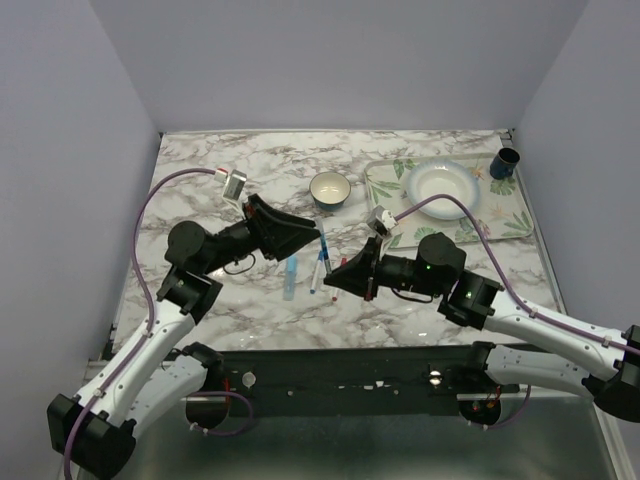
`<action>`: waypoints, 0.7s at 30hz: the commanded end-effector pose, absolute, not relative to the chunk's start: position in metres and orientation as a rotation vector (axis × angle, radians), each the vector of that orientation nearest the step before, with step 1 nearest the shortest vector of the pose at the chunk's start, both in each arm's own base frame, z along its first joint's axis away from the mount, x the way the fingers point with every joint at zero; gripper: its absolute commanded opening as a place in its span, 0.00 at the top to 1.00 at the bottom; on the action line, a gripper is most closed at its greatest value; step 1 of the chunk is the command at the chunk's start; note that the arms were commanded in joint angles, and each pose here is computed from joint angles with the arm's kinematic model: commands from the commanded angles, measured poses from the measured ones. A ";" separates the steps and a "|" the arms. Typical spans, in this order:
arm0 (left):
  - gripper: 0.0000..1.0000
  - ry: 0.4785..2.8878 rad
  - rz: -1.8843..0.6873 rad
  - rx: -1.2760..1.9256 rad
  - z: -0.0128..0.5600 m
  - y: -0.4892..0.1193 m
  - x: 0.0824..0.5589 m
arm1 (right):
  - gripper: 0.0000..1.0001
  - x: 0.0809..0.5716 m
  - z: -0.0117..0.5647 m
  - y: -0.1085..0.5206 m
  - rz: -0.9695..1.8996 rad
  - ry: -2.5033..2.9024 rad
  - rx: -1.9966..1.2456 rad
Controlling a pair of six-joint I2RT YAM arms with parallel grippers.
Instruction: Insert the pens into the pen caps
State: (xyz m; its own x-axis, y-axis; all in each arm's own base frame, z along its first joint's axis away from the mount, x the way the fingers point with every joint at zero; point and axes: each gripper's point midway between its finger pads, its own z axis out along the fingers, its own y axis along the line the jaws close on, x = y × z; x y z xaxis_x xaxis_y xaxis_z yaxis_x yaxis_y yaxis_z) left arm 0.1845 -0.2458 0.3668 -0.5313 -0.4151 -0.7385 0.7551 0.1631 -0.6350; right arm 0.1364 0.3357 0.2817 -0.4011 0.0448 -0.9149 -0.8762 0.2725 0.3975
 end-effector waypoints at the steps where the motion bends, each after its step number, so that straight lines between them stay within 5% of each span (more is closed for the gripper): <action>1: 0.39 1.422 -1.549 0.435 0.382 -0.250 0.180 | 0.99 0.126 0.295 0.337 1.342 1.582 -0.803; 14: 0.42 1.380 -1.553 0.482 0.392 -0.252 0.179 | 0.99 0.123 0.290 0.339 1.353 1.600 -0.813; 21: 0.56 1.397 -1.565 0.482 0.387 -0.254 0.180 | 0.99 0.123 0.284 0.341 1.358 1.623 -0.814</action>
State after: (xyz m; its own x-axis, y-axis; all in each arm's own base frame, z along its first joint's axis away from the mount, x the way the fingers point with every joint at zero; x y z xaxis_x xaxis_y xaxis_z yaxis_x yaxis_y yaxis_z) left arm 0.1879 -0.2529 0.3751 -0.5023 -0.3902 -0.7717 0.7967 0.1381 -0.5884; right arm 0.1273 0.3375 0.2820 -0.4291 0.0329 -0.9027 -0.8757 0.2297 0.4247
